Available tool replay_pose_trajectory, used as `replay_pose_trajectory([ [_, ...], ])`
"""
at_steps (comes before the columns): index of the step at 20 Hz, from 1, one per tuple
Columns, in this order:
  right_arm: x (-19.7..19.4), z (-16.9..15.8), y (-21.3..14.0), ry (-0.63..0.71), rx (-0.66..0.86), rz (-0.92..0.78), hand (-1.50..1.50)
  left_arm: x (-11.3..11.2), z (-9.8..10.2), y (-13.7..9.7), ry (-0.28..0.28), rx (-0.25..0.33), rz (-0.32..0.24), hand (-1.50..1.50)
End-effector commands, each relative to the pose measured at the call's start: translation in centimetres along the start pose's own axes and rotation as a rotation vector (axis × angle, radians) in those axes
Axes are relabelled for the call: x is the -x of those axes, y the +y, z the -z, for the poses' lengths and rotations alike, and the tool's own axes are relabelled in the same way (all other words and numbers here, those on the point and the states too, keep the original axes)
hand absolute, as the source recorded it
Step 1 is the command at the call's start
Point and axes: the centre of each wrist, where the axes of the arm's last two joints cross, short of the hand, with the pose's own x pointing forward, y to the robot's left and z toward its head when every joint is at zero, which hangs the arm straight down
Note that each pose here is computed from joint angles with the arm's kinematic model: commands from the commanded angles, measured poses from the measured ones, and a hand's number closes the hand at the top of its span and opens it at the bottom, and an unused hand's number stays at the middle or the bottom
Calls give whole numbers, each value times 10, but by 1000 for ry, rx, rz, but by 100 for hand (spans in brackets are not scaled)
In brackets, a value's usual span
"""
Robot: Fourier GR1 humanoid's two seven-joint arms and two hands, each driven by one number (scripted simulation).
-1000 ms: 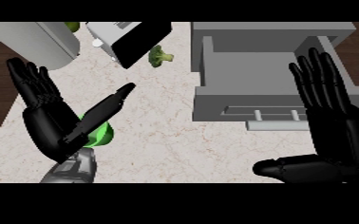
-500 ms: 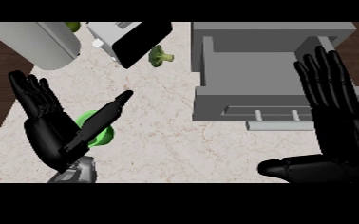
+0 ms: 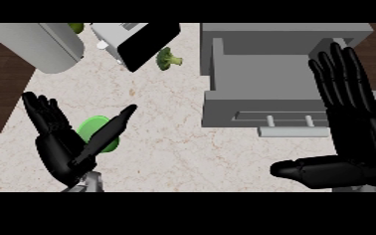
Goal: Pick up the cup, place it into the drawer and close the drawer
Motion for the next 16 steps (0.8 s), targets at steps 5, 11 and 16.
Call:
replay_pose_trajectory([
  [5,-16,-4,-5,15,6,1,-150,29,-15,24,55,-72,52,-150],
  [11,4,-13,-12,-17,-14,16,-150,75,-18,54,82,-78,45,-150],
  [16,-6,5,-20,15,-13,-17,-150,95,-17,62,110,-74,39,-150],
])
